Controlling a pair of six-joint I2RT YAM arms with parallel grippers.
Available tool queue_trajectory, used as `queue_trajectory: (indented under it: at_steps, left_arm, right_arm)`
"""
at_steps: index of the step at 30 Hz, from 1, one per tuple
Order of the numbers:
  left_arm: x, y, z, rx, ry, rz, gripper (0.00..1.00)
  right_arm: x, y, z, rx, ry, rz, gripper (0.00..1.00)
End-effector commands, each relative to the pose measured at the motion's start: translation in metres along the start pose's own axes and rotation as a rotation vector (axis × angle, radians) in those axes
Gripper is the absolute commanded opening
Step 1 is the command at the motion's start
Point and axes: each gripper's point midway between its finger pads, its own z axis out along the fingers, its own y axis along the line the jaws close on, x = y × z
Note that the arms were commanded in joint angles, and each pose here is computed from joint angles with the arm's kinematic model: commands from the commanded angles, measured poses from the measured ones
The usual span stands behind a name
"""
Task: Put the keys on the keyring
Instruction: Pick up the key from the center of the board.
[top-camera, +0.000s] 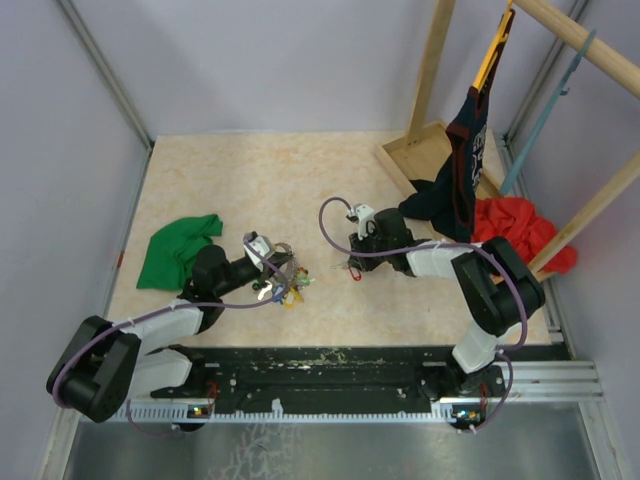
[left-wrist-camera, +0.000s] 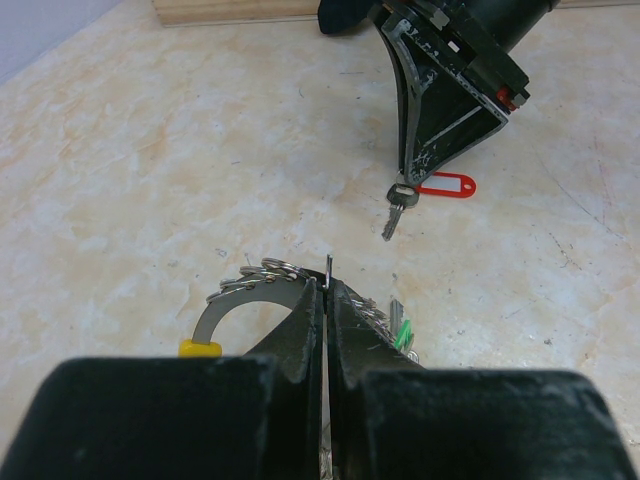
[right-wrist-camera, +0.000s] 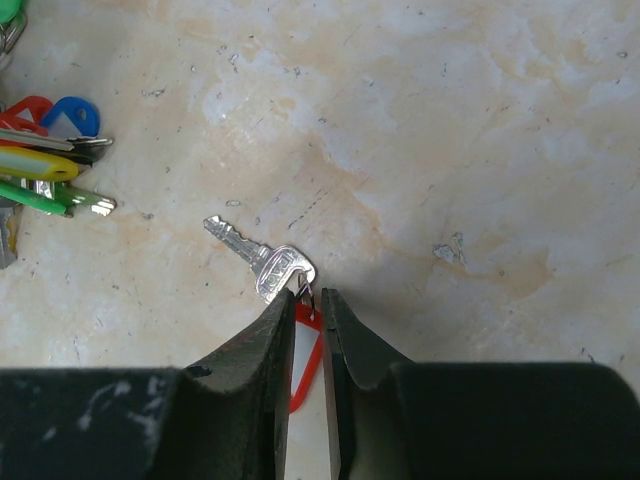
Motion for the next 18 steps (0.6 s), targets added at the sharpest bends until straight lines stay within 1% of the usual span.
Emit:
queue_trajectory:
  at_steps: [1,11,18]
  left_arm:
    - [-0.0152,0.0028,0.0043,0.008,-0.041,0.014,0.0]
    - [-0.015,0.0029,0.0038,0.006,-0.041,0.015,0.0]
    - [-0.0152,0.0031,0.0041,0.006,-0.041,0.014,0.0]
  right_arm:
    - [-0.0214,0.0043,-0.0113,-0.009,-0.046,-0.015,0.18]
    - [-0.0178,0.0031,-0.0068,-0.012,-0.025,-0.005,0.18]
    - [-0.0163,0.0024,-0.0066,-0.007,-0.014,0.002,0.14]
